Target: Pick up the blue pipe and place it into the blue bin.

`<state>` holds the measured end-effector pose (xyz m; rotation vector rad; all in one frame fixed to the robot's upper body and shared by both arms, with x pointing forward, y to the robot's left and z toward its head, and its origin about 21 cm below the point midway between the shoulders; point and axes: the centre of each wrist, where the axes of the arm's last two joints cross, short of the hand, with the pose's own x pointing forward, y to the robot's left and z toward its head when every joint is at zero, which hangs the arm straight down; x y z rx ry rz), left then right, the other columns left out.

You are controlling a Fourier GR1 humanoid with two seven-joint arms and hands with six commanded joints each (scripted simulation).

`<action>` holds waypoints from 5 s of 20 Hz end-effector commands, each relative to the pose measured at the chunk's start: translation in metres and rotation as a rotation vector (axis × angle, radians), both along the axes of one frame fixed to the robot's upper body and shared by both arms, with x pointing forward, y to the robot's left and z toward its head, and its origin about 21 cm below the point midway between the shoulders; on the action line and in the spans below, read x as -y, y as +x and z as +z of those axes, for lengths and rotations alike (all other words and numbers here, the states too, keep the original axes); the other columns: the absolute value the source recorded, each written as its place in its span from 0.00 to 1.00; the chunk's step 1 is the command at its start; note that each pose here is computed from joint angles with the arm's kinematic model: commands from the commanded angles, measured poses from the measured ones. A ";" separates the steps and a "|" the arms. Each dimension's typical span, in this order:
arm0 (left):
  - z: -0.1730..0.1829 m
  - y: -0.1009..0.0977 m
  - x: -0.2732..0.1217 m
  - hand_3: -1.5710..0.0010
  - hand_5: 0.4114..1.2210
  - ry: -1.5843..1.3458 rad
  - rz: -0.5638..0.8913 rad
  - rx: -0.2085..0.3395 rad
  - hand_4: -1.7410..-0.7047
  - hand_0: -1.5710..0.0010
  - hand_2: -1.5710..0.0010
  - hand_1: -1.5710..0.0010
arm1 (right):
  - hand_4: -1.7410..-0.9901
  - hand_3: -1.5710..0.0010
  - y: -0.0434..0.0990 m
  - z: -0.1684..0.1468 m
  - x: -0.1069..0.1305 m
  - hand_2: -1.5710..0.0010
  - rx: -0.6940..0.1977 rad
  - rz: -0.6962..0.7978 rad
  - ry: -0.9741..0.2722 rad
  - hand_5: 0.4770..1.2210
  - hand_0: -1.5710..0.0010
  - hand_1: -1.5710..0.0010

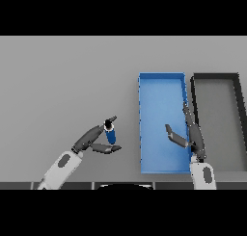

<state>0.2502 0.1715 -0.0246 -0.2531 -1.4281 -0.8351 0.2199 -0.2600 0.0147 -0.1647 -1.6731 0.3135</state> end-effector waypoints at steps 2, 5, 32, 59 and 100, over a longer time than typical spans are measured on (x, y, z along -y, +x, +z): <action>-0.004 0.001 0.010 1.00 0.01 -0.029 -0.012 -0.011 0.66 1.00 1.00 1.00 | 0.70 1.00 -0.002 -0.001 -0.001 1.00 0.005 0.003 -0.008 0.23 1.00 1.00; -0.007 0.003 0.020 1.00 0.06 -0.082 -0.023 -0.009 0.61 1.00 1.00 1.00 | 0.71 1.00 -0.003 -0.001 0.001 1.00 0.001 -0.002 -0.019 0.23 1.00 1.00; 0.071 0.009 0.075 0.00 1.00 -0.377 -0.133 0.181 0.26 0.01 0.00 0.00 | 0.77 1.00 0.000 -0.004 0.002 1.00 0.000 0.000 -0.037 0.22 1.00 1.00; 0.076 0.006 0.076 0.00 1.00 -0.318 -0.166 0.177 0.26 0.00 0.00 0.00 | 0.59 1.00 0.015 0.153 -0.050 0.97 0.047 0.692 -0.042 0.11 1.00 1.00; 0.074 0.013 0.061 0.62 1.00 -0.244 -0.205 0.160 0.44 0.52 0.58 0.56 | 0.01 0.01 0.047 0.170 -0.166 0.00 0.149 1.052 -0.062 0.98 0.01 0.01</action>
